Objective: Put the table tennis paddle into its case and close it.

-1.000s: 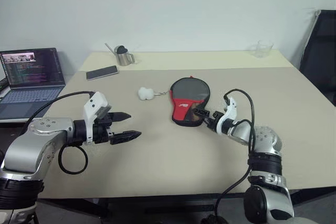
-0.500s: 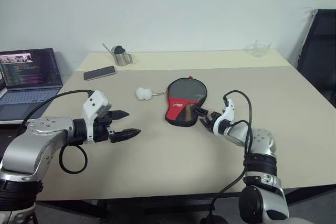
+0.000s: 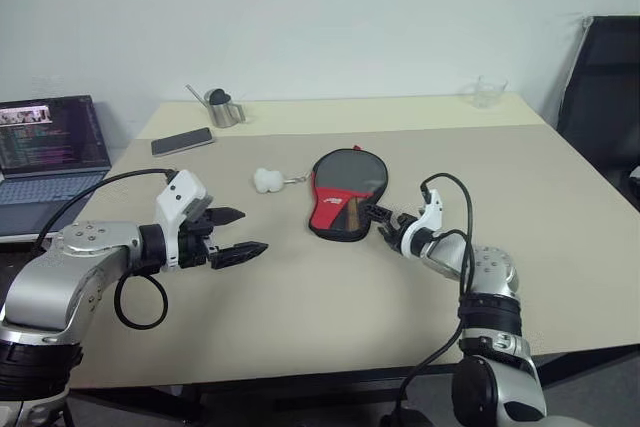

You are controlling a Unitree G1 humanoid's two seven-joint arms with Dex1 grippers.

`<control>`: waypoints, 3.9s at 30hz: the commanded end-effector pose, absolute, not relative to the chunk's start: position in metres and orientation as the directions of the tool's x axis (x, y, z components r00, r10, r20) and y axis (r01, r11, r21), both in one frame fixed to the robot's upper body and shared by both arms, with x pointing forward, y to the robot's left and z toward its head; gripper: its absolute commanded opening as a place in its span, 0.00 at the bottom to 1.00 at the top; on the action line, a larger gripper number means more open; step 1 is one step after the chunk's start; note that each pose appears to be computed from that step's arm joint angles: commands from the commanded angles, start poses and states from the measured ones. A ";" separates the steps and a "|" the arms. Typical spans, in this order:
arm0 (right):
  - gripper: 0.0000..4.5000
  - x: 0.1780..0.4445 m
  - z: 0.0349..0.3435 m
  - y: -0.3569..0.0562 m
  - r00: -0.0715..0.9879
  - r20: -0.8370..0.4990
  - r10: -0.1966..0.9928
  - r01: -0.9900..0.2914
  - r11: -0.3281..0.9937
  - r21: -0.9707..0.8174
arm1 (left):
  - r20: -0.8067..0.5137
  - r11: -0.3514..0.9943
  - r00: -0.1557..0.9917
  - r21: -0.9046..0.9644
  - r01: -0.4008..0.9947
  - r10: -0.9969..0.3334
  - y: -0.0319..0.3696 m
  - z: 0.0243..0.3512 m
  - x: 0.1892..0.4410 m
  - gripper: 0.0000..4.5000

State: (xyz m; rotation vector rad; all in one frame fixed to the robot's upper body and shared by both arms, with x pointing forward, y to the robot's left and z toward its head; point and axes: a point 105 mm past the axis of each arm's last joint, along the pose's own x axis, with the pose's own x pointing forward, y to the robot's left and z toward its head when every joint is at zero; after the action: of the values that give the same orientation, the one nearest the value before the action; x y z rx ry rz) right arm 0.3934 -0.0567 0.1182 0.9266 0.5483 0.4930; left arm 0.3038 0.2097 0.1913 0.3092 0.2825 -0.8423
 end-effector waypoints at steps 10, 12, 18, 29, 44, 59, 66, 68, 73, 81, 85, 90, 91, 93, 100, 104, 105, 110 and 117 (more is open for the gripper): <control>1.00 0.399 0.116 -0.028 0.721 -0.204 0.662 -0.109 0.399 0.910 | -0.345 0.631 0.657 0.201 0.749 -0.670 0.211 0.203 0.300 0.99; 1.00 0.399 0.118 -0.025 0.712 -0.200 0.673 -0.118 0.396 0.911 | -0.343 0.633 0.659 0.200 0.748 -0.669 0.211 0.203 0.299 0.99; 1.00 0.396 0.116 -0.013 0.694 -0.205 0.690 -0.119 0.391 0.913 | -0.343 0.637 0.663 0.202 0.744 -0.665 0.212 0.202 0.299 0.99; 0.92 0.392 0.107 -0.006 0.673 -0.245 0.698 -0.109 0.420 0.901 | -0.338 0.640 0.667 0.206 0.740 -0.664 0.211 0.201 0.301 1.00; 0.01 0.396 0.103 -0.014 0.697 -0.273 0.663 -0.092 0.460 0.883 | -0.339 0.642 0.672 0.214 0.737 -0.658 0.211 0.200 0.303 1.00; 0.01 0.379 0.095 -0.038 0.640 -0.327 0.695 -0.139 0.524 0.840 | -0.350 0.633 0.661 0.209 0.746 -0.664 0.208 0.195 0.304 1.00; 0.01 0.342 0.090 -0.063 0.527 -0.383 0.759 -0.219 0.556 0.801 | -0.354 0.621 0.649 0.206 0.756 -0.673 0.206 0.196 0.308 1.00; 0.01 0.331 0.091 -0.069 0.497 -0.391 0.774 -0.248 0.559 0.791 | -0.358 0.614 0.642 0.203 0.762 -0.678 0.205 0.195 0.309 1.00; 0.01 0.306 0.087 -0.086 0.431 -0.438 0.789 -0.302 0.583 0.754 | -0.365 0.593 0.621 0.198 0.780 -0.694 0.201 0.194 0.311 1.00; 0.01 0.277 0.081 -0.109 0.379 -0.458 0.804 -0.351 0.583 0.733 | -0.370 0.567 0.597 0.197 0.800 -0.712 0.197 0.194 0.318 1.00; 0.01 0.263 0.079 -0.114 0.352 -0.468 0.810 -0.370 0.580 0.725 | -0.372 0.555 0.584 0.195 0.809 -0.721 0.194 0.194 0.320 1.00; 0.01 0.248 0.076 -0.117 0.310 -0.469 0.827 -0.391 0.561 0.730 | -0.376 0.541 0.570 0.190 0.819 -0.731 0.191 0.191 0.322 1.00; 0.01 0.246 0.074 -0.118 0.304 -0.471 0.828 -0.390 0.559 0.732 | -0.378 0.539 0.567 0.189 0.821 -0.732 0.191 0.191 0.322 1.00; 0.01 0.243 0.072 -0.119 0.297 -0.475 0.828 -0.386 0.560 0.734 | -0.386 0.532 0.561 0.191 0.825 -0.732 0.192 0.191 0.322 1.00; 0.01 0.229 0.073 -0.119 0.261 -0.451 0.854 -0.402 0.521 0.753 | -0.388 0.530 0.562 0.196 0.825 -0.730 0.194 0.192 0.324 1.00; 0.01 0.222 0.074 -0.118 0.238 -0.439 0.866 -0.413 0.500 0.761 | -0.388 0.527 0.559 0.195 0.827 -0.733 0.192 0.191 0.323 1.00; 0.01 0.220 0.074 -0.118 0.232 -0.438 0.869 -0.415 0.496 0.763 | -0.387 0.527 0.559 0.194 0.827 -0.733 0.192 0.191 0.323 1.00; 0.01 0.213 0.075 -0.113 0.200 -0.412 0.889 -0.416 0.458 0.786 | -0.388 0.526 0.557 0.193 0.828 -0.734 0.192 0.190 0.323 1.00; 0.01 0.215 0.076 -0.109 0.205 -0.405 0.891 -0.420 0.454 0.786 | -0.386 0.533 0.565 0.197 0.823 -0.729 0.194 0.192 0.323 1.00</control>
State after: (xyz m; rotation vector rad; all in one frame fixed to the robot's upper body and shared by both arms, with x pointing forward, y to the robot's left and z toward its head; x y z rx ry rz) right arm 0.2252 -0.1189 0.0746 0.5825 0.9424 0.9190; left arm 0.3228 0.1960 0.1793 0.3461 0.3178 -0.9373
